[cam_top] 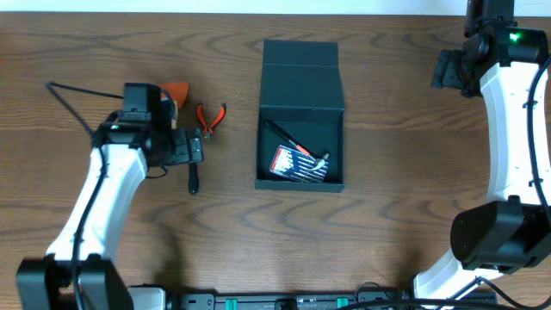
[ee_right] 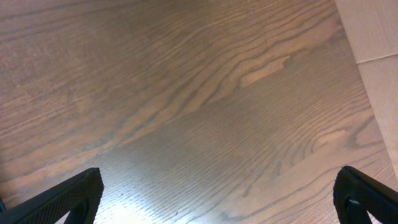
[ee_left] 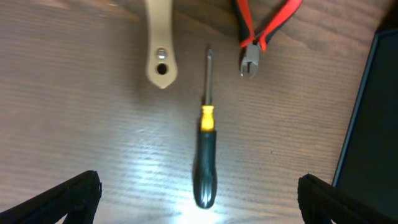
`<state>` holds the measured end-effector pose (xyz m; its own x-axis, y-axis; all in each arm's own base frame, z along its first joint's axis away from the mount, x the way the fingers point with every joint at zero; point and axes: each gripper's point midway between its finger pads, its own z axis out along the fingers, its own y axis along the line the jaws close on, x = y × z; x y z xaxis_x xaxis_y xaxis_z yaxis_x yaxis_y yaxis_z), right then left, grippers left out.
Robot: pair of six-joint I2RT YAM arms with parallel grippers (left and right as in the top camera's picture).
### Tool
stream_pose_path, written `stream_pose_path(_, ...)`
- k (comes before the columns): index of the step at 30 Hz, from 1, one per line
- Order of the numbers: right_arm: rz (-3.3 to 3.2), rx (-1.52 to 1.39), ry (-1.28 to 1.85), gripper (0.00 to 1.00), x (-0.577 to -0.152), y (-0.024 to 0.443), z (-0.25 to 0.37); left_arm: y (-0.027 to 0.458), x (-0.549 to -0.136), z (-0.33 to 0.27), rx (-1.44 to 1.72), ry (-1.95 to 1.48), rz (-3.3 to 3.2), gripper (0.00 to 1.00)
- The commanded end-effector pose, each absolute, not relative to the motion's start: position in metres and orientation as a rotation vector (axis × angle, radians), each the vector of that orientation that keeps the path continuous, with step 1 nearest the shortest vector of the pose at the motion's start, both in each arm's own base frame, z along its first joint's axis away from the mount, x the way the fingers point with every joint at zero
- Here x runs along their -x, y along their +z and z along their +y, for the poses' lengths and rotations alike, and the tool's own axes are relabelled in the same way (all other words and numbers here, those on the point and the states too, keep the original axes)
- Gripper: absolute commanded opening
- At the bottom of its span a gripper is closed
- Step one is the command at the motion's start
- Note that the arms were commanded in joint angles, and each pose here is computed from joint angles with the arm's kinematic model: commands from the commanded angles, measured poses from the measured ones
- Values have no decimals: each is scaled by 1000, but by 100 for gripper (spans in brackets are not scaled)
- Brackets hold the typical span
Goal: Pack container
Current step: 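Move the left gripper over the yellow-handled screwdriver, then lower the left gripper and grasp the screwdriver handle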
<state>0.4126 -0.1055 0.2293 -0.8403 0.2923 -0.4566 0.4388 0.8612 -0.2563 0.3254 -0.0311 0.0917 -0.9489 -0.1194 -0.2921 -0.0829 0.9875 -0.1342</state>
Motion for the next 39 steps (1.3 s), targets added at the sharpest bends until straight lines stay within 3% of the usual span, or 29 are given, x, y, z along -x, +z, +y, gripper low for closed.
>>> stream_pose_path(1,2602,-557,-507,99,-413,237,-108,69,-317,-47,62,-180,2908,99)
stream_pose_path(39,2602,-557,-507,99,-413,237,-108,-3,-302,-44,171,4,3034,98)
